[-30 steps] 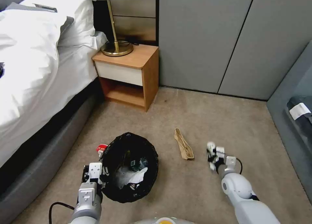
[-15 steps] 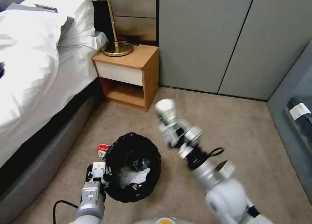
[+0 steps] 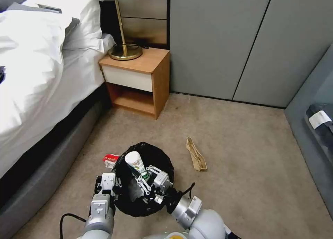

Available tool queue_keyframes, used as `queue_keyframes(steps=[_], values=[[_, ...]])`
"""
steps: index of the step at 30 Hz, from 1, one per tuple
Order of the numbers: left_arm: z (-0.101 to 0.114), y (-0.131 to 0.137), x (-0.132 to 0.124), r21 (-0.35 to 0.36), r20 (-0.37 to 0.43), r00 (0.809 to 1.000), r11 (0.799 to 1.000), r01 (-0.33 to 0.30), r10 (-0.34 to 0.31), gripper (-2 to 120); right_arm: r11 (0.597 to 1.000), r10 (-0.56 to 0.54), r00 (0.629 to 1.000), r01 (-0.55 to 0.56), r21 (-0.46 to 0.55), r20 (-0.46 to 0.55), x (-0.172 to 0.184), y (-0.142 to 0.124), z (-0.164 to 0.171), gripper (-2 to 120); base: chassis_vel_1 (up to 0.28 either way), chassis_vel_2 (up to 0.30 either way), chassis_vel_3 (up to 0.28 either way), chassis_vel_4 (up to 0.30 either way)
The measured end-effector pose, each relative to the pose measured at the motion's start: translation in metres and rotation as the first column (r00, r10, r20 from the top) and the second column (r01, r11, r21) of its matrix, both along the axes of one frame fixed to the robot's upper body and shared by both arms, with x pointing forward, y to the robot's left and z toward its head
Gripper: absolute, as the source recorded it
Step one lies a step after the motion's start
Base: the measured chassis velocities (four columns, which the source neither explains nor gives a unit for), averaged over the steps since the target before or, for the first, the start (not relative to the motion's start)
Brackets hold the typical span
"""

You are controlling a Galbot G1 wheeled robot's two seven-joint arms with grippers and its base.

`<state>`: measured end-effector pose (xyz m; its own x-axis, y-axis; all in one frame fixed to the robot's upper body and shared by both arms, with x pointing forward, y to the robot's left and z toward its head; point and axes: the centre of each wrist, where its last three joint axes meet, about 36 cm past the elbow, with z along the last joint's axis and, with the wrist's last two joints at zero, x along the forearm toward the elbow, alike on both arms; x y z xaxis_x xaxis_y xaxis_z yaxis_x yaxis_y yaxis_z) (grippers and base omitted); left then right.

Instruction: Pick up the trash bin, then pick up the garbage from the floor and place it into the trash bin.

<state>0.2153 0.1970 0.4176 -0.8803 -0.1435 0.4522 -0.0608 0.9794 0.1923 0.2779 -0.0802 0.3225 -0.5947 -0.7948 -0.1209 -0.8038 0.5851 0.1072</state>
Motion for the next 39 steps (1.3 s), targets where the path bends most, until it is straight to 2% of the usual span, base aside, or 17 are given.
queue_keyframes(steps=[3, 5, 6, 8, 10, 11, 13, 17, 20, 21, 24, 26, 29, 33, 35, 39], values=[[0.000, 0.000, 0.000, 0.000, -0.001, 1.000, 1.000, 0.001, -0.001, 2, 1.000, -0.006, 1.000, 0.006, -0.011, -0.013, 0.001, 0.001, -0.003, 16, 0.000, 0.000, 0.000, 0.000], [-0.001, -0.001, 0.000, 0.000, -0.003, 1.000, 1.000, 0.002, -0.002, 2, 1.000, -0.013, 1.000, 0.012, -0.019, -0.021, 0.003, 0.002, -0.005, 25, 0.000, 0.000, 0.000, 0.000], [-0.001, -0.001, 0.000, 0.000, -0.003, 1.000, 1.000, 0.002, -0.002, 2, 1.000, -0.013, 1.000, 0.012, -0.019, -0.021, 0.003, 0.002, -0.005, 25, 0.000, 0.000, 0.000, 0.000], [-0.001, -0.001, 0.000, -0.001, -0.004, 1.000, 1.000, 0.003, -0.003, 2, 1.000, -0.014, 1.000, 0.013, -0.022, -0.021, 0.004, 0.002, -0.005, 34, 0.000, 0.000, 0.000, 0.000], [-0.001, -0.001, -0.001, -0.001, -0.005, 1.000, 1.000, 0.003, -0.003, 2, 1.000, -0.014, 1.000, 0.013, -0.022, -0.022, 0.004, 0.003, -0.005, 36, 0.000, 0.000, 0.000, 0.000], [-0.002, -0.002, 0.000, -0.002, -0.007, 1.000, 1.000, 0.003, -0.003, 2, 1.000, -0.015, 1.000, 0.014, -0.023, -0.023, 0.004, 0.003, -0.005, 46, 0.000, 0.000, 0.000, 0.000], [-0.003, -0.002, 0.000, -0.002, -0.008, 1.000, 1.000, 0.003, -0.003, 2, 1.000, -0.015, 1.000, 0.015, -0.025, -0.024, 0.004, 0.003, -0.004, 55, 0.000, 0.000, 0.000, 0.000], [-0.003, -0.002, 0.000, -0.002, -0.010, 1.000, 1.000, 0.003, -0.003, 2, 0.999, -0.017, 1.000, 0.017, -0.027, -0.024, 0.004, 0.002, -0.004, 64, 0.000, 0.000, 0.000, 0.000], [-0.004, -0.001, 0.001, 0.001, -0.010, 1.000, 1.000, 0.002, -0.002, 2, 1.000, -0.017, 1.000, 0.017, -0.023, -0.017, 0.003, 0.001, 0.000, 79, 0.000, 0.000, 0.000, 0.000], [-0.004, -0.001, 0.001, 0.001, -0.010, 1.000, 1.000, 0.002, -0.002, 2, 1.000, -0.017, 1.000, 0.017, -0.023, -0.017, 0.003, 0.001, 0.000, 79, 0.000, 0.000, 0.000, 0.000], [-0.004, -0.001, 0.001, 0.004, -0.011, 1.000, 1.000, 0.002, -0.002, 2, 1.000, -0.017, 1.000, 0.017, -0.023, -0.014, 0.001, 0.001, 0.002, 93, 0.000, 0.000, 0.000, 0.000], [-0.004, 0.000, 0.001, 0.005, -0.011, 1.000, 1.000, 0.002, -0.002, 2, 1.000, -0.017, 1.000, 0.016, -0.024, -0.012, 0.001, 0.001, 0.003, 97, 0.000, 0.000, 0.000, 0.000], [-0.005, 0.001, 0.001, 0.007, -0.013, 1.000, 1.000, 0.001, -0.001, 2, 1.000, -0.021, 1.000, 0.020, -0.015, -0.004, -0.001, 0.000, 0.008, 100, 0.000, 0.000, 0.000, 0.000], [-0.005, 0.004, 0.001, 0.015, -0.015, 1.000, 1.000, -0.002, 0.003, 2, 0.999, -0.043, 0.998, 0.042, 0.024, 0.049, 0.001, -0.006, 0.031, 100, 0.000, 0.000, 0.000, 0.000], [-0.008, 0.007, 0.001, 0.022, -0.022, 1.000, 1.000, -0.005, 0.006, 2, 0.993, -0.107, 0.985, 0.100, 0.059, 0.132, 0.012, -0.019, 0.061, 100, 0.000, 0.000, 0.000, 0.000], [-0.009, 0.009, 0.001, 0.025, -0.027, 1.000, 1.000, -0.006, 0.007, 2, 0.981, -0.183, 0.965, 0.168, 0.094, 0.186, 0.017, -0.031, 0.085, 100, 0.000, 0.000, 0.000, 0.000]])
